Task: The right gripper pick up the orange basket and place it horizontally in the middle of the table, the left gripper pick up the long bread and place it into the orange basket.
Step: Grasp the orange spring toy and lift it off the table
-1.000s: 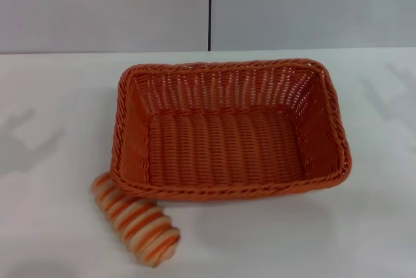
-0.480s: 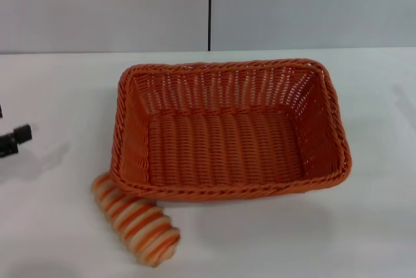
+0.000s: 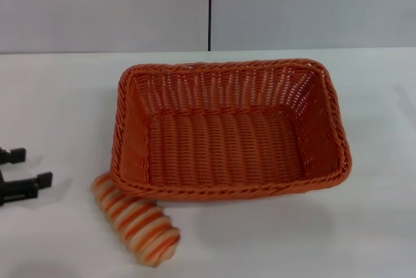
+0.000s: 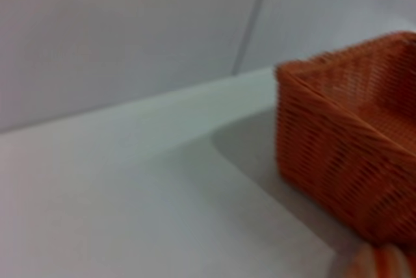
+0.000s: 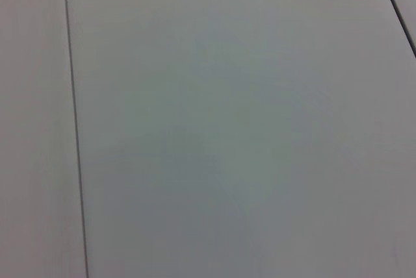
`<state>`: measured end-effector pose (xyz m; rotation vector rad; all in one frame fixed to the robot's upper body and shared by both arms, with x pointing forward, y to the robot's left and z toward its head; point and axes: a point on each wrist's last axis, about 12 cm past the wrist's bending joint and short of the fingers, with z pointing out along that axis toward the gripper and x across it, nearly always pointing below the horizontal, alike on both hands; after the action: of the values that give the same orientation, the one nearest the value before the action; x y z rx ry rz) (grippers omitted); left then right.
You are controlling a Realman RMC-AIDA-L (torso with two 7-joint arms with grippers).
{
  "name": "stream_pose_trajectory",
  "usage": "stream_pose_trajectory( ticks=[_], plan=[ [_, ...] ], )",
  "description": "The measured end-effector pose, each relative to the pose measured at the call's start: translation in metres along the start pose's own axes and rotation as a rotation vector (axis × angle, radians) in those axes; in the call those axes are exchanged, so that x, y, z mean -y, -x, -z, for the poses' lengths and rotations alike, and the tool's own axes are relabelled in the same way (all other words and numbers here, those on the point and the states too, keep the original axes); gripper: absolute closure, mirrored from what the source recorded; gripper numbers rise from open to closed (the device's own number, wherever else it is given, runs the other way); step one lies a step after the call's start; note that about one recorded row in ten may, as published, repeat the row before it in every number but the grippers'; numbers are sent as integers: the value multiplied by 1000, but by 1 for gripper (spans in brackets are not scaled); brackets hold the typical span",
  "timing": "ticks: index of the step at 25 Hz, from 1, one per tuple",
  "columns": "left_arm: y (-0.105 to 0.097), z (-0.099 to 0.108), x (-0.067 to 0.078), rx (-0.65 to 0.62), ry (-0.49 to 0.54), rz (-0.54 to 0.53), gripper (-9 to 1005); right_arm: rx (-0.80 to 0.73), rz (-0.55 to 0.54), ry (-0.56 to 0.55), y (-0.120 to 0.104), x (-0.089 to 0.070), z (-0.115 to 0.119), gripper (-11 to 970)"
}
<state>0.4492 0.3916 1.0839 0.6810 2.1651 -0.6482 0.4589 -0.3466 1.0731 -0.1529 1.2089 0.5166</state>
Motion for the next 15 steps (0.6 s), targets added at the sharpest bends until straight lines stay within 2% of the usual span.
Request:
stream_pose_trajectory(
  ticks=[7, 15],
  plan=[
    [-2, -17, 12, -38, -113, 45, 245, 2, 4, 6, 1, 0, -2, 241],
    [-8, -40, 17, -19, -170, 112, 248, 1, 1, 1, 0, 1, 0, 241]
  ],
)
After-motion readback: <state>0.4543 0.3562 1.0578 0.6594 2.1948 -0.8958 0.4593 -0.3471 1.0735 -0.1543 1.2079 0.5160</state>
